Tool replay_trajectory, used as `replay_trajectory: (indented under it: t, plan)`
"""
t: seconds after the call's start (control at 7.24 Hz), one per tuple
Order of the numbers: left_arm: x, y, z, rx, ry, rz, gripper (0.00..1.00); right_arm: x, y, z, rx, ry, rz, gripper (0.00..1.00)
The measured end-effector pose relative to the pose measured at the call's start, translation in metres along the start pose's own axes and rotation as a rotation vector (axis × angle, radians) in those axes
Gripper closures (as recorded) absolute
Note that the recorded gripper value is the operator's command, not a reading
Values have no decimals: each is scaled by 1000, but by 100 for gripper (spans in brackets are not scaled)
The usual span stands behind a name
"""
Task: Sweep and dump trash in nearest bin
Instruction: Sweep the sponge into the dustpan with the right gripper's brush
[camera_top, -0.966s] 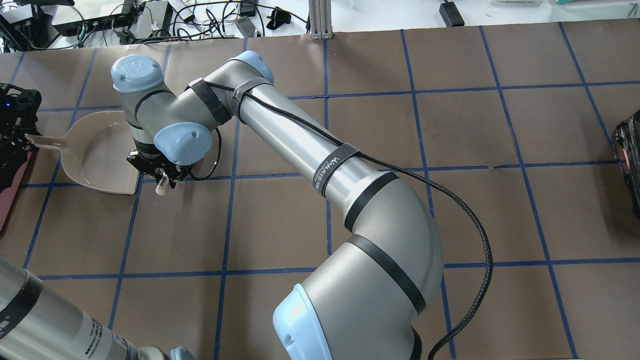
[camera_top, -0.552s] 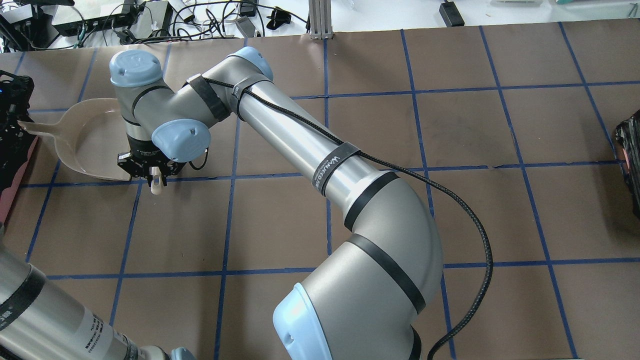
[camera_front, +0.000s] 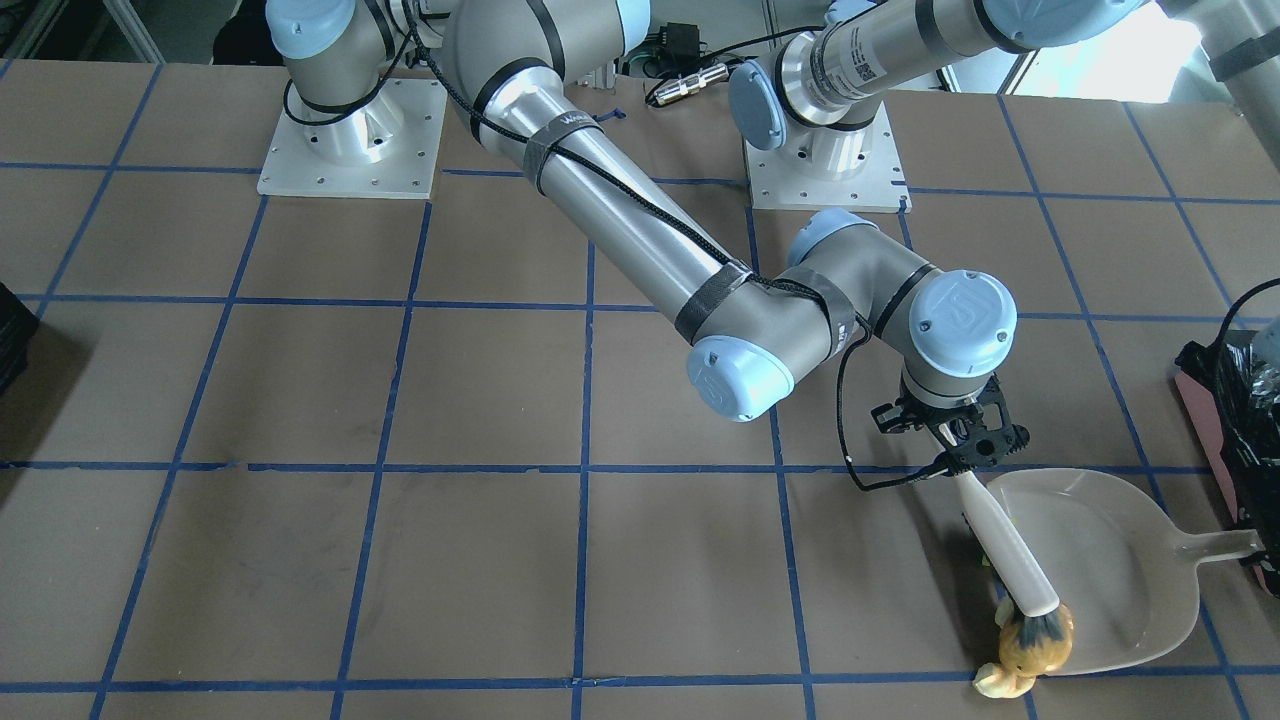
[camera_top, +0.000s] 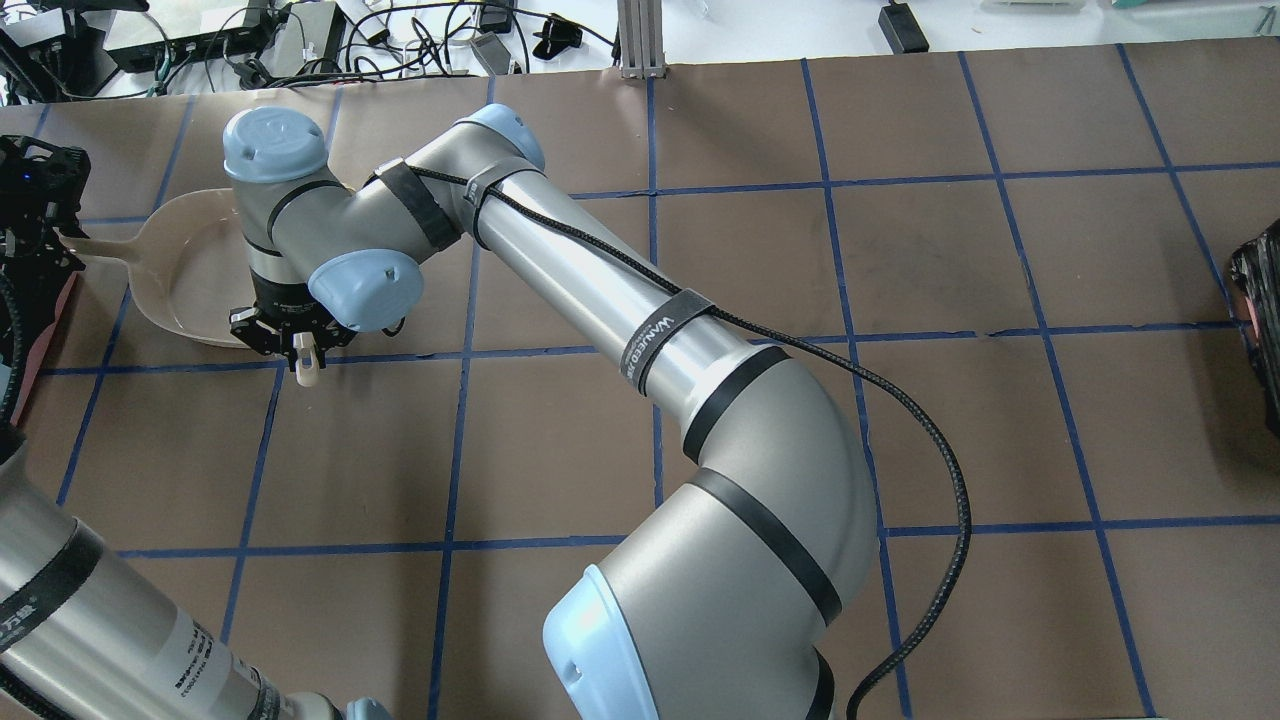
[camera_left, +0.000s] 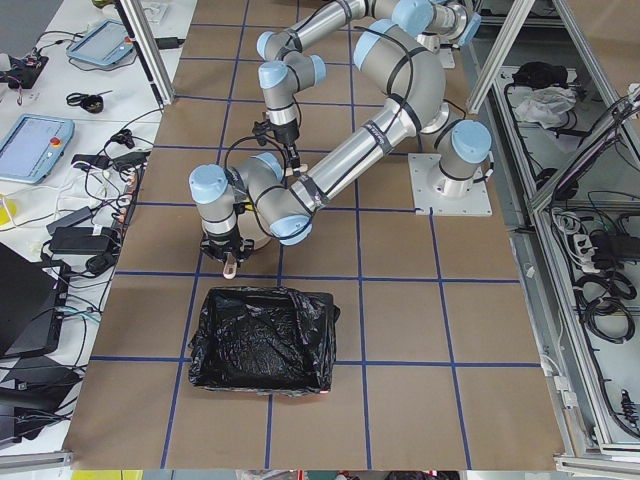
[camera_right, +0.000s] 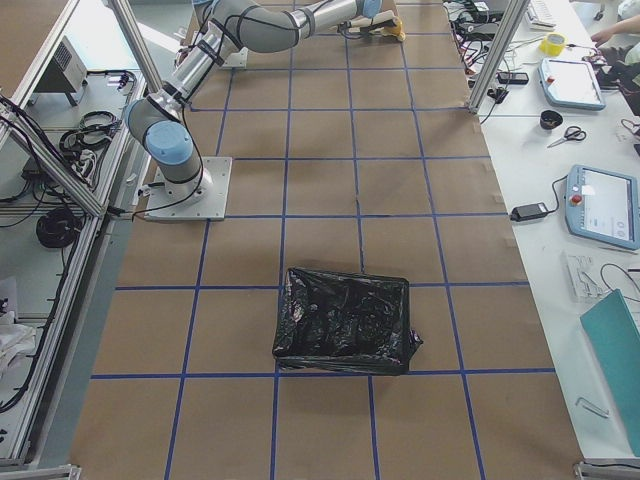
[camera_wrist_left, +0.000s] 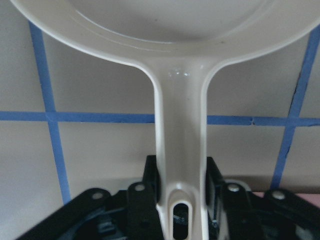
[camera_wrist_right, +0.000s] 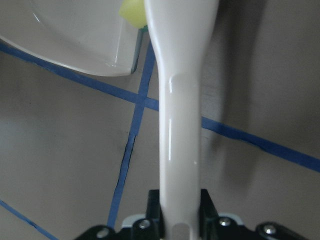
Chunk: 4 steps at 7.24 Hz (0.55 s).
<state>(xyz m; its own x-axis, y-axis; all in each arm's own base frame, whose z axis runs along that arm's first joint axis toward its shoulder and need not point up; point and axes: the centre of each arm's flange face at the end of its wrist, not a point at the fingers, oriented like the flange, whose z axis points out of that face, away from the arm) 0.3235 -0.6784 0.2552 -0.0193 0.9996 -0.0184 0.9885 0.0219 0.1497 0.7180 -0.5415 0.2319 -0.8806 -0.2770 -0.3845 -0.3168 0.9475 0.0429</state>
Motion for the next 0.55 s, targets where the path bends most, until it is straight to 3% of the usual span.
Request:
replay_trajectory:
  t: [0.55]
  plan:
    - [-13,0,4,-1,-8,8,100,-39,18,11,46,-78,-51,100]
